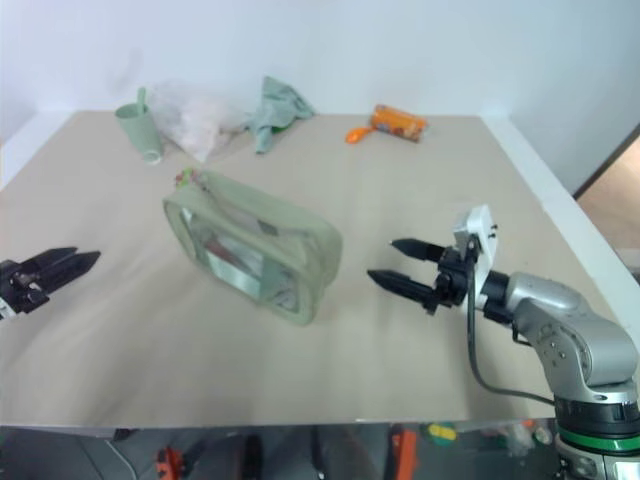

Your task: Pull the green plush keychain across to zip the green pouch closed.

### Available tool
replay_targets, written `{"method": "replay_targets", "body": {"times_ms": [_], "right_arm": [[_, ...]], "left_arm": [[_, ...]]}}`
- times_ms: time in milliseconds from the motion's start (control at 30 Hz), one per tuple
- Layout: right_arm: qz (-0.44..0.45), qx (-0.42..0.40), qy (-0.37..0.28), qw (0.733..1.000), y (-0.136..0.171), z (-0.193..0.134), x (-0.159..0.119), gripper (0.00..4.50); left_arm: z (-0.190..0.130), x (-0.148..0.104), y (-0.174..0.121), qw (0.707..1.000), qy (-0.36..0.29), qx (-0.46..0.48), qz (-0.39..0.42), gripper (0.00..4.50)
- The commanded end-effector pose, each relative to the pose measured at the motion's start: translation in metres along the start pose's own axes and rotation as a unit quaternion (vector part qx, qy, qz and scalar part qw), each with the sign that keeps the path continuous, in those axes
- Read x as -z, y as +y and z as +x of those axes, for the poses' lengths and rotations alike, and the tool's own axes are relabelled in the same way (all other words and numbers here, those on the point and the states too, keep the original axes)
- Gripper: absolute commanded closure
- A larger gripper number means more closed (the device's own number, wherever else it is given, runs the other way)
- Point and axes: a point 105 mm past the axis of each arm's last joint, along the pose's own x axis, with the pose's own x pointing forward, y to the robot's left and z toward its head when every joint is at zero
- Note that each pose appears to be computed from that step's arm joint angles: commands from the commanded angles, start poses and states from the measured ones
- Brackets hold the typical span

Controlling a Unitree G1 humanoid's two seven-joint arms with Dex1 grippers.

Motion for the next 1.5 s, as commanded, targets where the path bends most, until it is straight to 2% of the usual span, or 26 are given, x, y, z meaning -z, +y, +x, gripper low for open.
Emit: {"method": "replay_targets", "body": {"times_ms": [33,167,333,533,833,1067,1300,1400,1500], "right_arm": [[-0.037,-0.014,-0.022,0.999,0.004,0.004,-0.023,0.0],[-0.079,-0.073,-0.061,0.992,0.021,0.017,-0.065,0.0],[-0.103,-0.186,-0.076,0.974,0.066,0.033,-0.087,0.0],[-0.14,-0.259,-0.022,0.956,0.099,0.053,-0.071,0.0],[-0.203,-0.225,0.041,0.952,0.087,0.074,-0.041,0.0],[-0.24,-0.195,0.033,0.95,0.079,0.087,-0.042,0.0],[-0.252,-0.202,0.039,0.946,0.085,0.095,-0.03,0.0],[-0.253,-0.203,0.041,0.945,0.085,0.096,-0.027,0.78],[-0.256,-0.206,0.045,0.943,0.083,0.095,-0.024,1.84]], "left_arm": [[0.004,-0.017,-0.013,0.999,-0.023,0.02,0.028,0.05],[0.012,-0.046,-0.039,0.994,-0.066,0.072,0.054,0.05],[0.007,-0.048,-0.087,0.972,-0.071,0.185,0.124,0.05],[0.004,-0.047,-0.122,0.953,-0.06,0.26,0.146,0.05],[0.006,-0.031,-0.135,0.946,-0.026,0.28,0.164,0.05],[0.009,-0.03,-0.14,0.945,-0.032,0.286,0.158,0.05],[0.011,-0.033,-0.139,0.947,-0.047,0.277,0.156,0.05],[0.011,-0.032,-0.139,0.948,-0.046,0.273,0.156,0.0],[0.011,-0.033,-0.137,0.95,-0.048,0.267,0.155,0.0]]}}
